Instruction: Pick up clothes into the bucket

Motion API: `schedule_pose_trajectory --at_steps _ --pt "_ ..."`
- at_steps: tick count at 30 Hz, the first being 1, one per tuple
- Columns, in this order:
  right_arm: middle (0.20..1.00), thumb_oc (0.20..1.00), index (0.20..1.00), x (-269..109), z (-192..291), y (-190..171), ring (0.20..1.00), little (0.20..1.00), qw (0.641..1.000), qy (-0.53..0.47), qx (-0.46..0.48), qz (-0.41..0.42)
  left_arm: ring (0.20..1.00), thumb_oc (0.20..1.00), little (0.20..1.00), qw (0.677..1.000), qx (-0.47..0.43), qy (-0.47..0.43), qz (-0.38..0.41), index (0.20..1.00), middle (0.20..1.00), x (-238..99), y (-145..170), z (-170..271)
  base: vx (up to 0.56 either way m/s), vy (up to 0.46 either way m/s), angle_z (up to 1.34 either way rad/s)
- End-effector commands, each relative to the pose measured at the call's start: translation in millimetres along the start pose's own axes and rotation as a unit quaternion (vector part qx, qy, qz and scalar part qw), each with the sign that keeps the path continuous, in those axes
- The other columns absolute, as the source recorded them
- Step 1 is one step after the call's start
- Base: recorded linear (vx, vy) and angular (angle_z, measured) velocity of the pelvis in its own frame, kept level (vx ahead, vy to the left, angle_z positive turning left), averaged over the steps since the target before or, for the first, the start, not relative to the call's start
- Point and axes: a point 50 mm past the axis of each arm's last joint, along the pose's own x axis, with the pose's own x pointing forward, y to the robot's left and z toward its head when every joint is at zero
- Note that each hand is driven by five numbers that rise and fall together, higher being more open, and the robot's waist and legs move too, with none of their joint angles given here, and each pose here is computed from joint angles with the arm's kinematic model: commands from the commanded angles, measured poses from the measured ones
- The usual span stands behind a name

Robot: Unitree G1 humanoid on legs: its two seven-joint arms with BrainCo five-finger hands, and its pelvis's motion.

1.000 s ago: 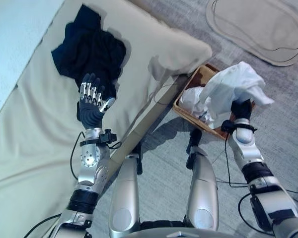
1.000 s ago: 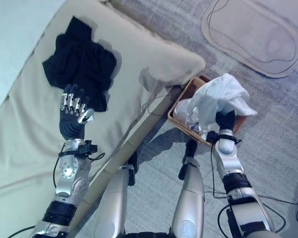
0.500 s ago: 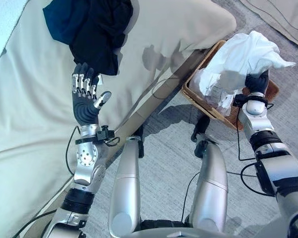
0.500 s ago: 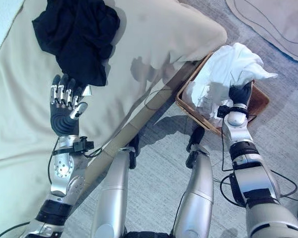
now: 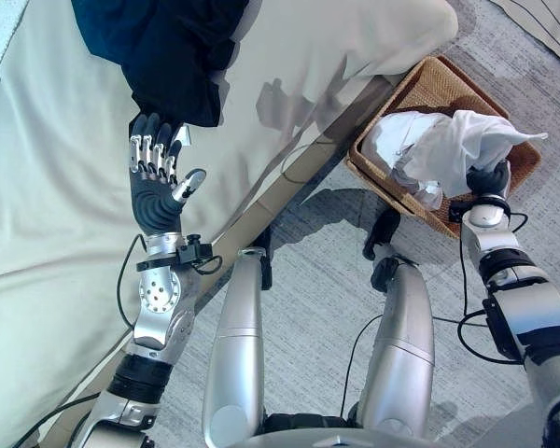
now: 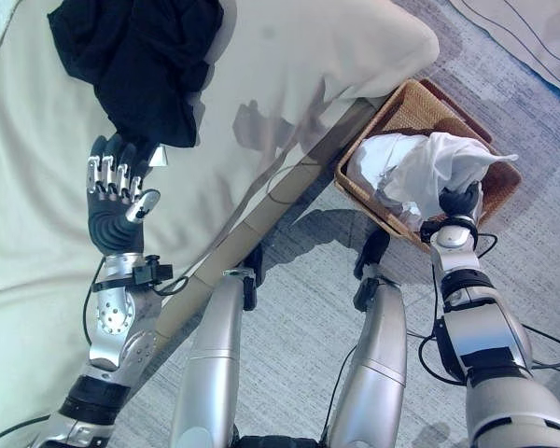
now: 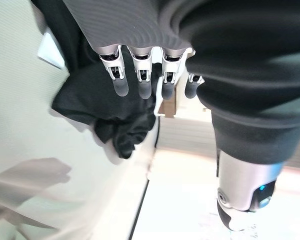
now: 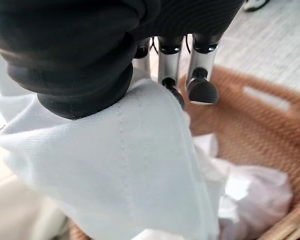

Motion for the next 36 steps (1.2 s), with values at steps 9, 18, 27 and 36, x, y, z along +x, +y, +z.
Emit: schedule_pose_trajectory --at_steps 9,18,27,36 --pt "0.2 0.2 0.2 17 5 -58 0.2 0.2 0.995 0.012 -0.015 -0.099 1.0 1.0 1.0 0.997 -0.038 -0.069 -0.001 1.0 1.0 -1 -5 28 0.0 0.003 -0.01" --pt "0.228 0.228 0.228 19 16 -57 0.228 0.228 0.995 -0.001 -0.035 -0.094 1.0 1.0 1.0 0.997 -0.041 -0.067 0.005 1.0 1.0 -3 -2 29 0.0 -0.004 -0.01" --pt "1.0 1.0 1.0 16 7 -46 1.0 1.0 0.994 0.016 -0.074 -0.073 1.0 1.0 1.0 0.997 -0.042 -0.072 0.006 1.0 1.0 0 -1 31 0.0 -0.005 0.01" --pt "1.0 1.0 1.0 11 -3 -32 1.0 1.0 0.978 0.005 -0.205 -0.032 1.0 1.0 1.0 0.996 -0.042 -0.073 0.012 1.0 1.0 1 0 32 0.0 0.0 0.0"
